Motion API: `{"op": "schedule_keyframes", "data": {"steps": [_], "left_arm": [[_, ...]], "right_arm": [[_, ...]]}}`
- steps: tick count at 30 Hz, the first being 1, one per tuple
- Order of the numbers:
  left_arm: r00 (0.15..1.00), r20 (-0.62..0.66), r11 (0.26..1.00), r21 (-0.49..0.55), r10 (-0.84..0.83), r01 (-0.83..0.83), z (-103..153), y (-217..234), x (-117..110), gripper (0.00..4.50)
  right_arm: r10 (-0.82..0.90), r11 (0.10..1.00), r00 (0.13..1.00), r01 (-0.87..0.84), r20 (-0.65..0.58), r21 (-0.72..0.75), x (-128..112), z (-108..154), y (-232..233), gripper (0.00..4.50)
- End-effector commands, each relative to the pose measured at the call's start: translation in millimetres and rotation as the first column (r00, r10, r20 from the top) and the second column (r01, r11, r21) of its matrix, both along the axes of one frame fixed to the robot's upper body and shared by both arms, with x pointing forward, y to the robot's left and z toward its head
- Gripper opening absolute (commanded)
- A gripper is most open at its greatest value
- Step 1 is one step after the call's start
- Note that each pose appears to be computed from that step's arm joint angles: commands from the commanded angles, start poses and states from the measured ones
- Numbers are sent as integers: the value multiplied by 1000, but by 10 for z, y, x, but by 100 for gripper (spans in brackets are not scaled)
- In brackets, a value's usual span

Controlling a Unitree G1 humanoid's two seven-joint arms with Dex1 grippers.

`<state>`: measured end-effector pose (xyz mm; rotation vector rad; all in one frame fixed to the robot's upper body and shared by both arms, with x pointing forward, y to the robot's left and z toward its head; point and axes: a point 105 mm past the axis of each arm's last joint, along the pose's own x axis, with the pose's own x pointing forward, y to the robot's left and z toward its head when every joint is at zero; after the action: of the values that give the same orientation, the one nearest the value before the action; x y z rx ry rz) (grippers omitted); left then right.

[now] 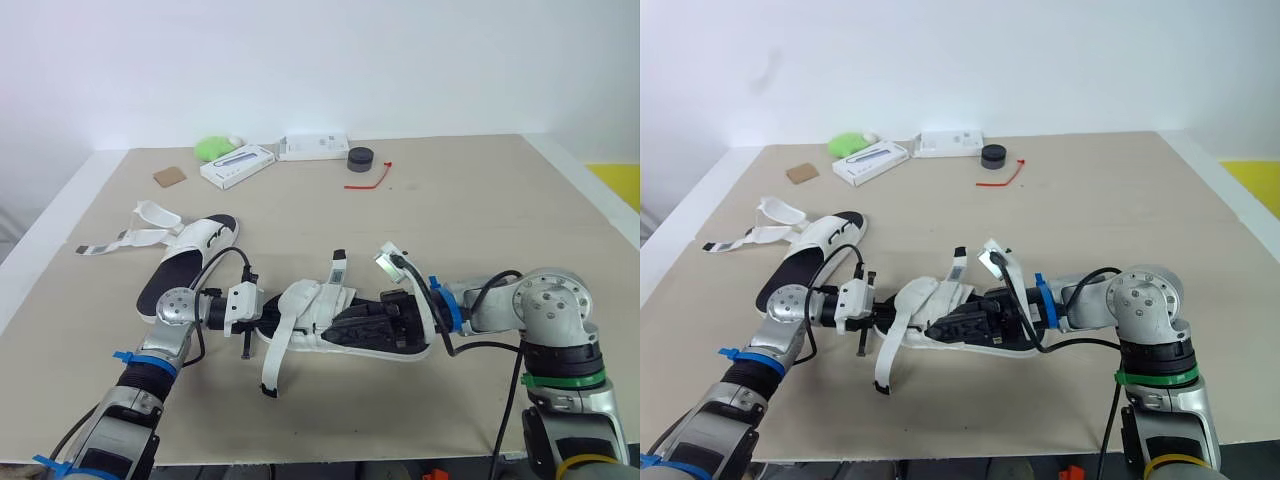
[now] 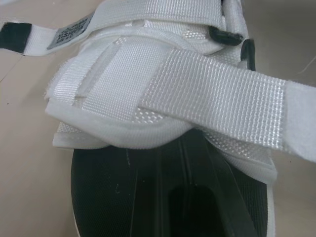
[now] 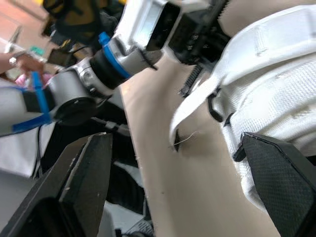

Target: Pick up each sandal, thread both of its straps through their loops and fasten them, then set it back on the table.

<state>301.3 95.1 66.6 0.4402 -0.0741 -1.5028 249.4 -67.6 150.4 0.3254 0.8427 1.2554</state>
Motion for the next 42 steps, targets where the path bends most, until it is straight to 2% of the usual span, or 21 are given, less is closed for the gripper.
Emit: {"op": "schedule_keyframes", "data": {"steps": [1,4,6,9,21,27,42], "left_arm": [[951,-310,966,239,-24,102,-864,100,-442,0],[951,-309,965,240,-26,104,-867,78,-433,0],[951,-309,965,240,-26,104,-867,67,-425,0],[952,-306,965,239,-26,103,-858,56,-408,0],[956,-293,977,203,-7,70,-764,-22,-322,0],[954,-300,983,175,-7,62,-694,-88,-305,0],[956,-294,983,172,-6,59,-587,-125,-257,0]], "right_arm": [[38,998,997,-40,-60,-43,-71,-27,82,448],[102,992,994,-100,-30,77,-144,348,84,448],[151,981,988,-147,-25,126,-235,494,94,448],[198,976,979,-193,-45,104,-336,442,124,448],[169,986,977,-167,-131,24,-293,204,198,448],[33,992,988,-52,-153,-119,-150,-79,227,448],[-21,989,992,2,-124,-147,107,-21,361,448]]}}
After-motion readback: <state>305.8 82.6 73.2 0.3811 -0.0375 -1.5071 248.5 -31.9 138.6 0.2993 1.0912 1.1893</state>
